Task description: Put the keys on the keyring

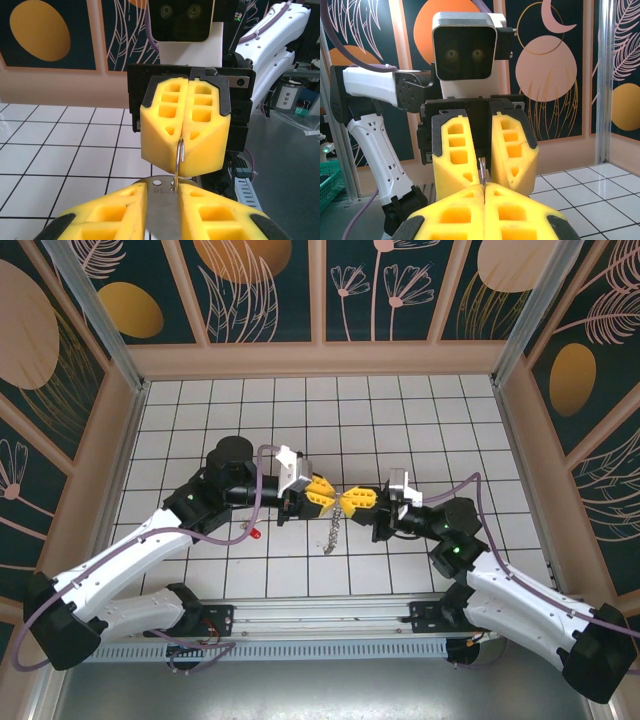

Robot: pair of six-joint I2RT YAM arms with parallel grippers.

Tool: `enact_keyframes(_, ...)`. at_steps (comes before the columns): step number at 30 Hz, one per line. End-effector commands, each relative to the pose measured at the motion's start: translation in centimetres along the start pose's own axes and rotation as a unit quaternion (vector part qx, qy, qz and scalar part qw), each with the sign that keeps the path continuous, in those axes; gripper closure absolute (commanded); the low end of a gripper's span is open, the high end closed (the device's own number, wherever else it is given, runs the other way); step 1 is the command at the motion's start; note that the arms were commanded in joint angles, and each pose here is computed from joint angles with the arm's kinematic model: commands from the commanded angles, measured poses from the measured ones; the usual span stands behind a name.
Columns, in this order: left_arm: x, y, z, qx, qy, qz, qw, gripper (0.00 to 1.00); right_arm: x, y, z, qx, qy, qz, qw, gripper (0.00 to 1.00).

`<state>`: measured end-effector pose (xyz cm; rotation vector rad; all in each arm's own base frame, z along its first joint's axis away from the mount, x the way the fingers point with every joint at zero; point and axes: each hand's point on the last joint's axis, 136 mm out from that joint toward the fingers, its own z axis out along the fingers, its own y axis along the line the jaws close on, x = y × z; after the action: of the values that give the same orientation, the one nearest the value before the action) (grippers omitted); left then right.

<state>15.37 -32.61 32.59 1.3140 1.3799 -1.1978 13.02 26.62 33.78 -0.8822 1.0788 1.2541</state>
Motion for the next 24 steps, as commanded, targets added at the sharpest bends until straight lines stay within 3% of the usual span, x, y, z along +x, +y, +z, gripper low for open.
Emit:
enact_keyframes(1,-1.4,-0.5,0.1,0.014,-0.021,0.014,1.0,0.77,-1.3,1.0,-0.2,-0.02,-0.03,-0.015,0.999,1.0)
enact_keyframes(19,-1.6,-0.4,0.4,0.024,-0.035,0.006,0.999,0.84,-0.1,0.5,0.0,-0.014,-0.014,-0.006,1.0,1.0)
enact_keyframes(24,-1.4,-0.4,0.4,0.022,-0.033,0.005,0.999,0.92,0.2,0.4,0.0,-0.011,-0.01,-0.004,1.0,1.0)
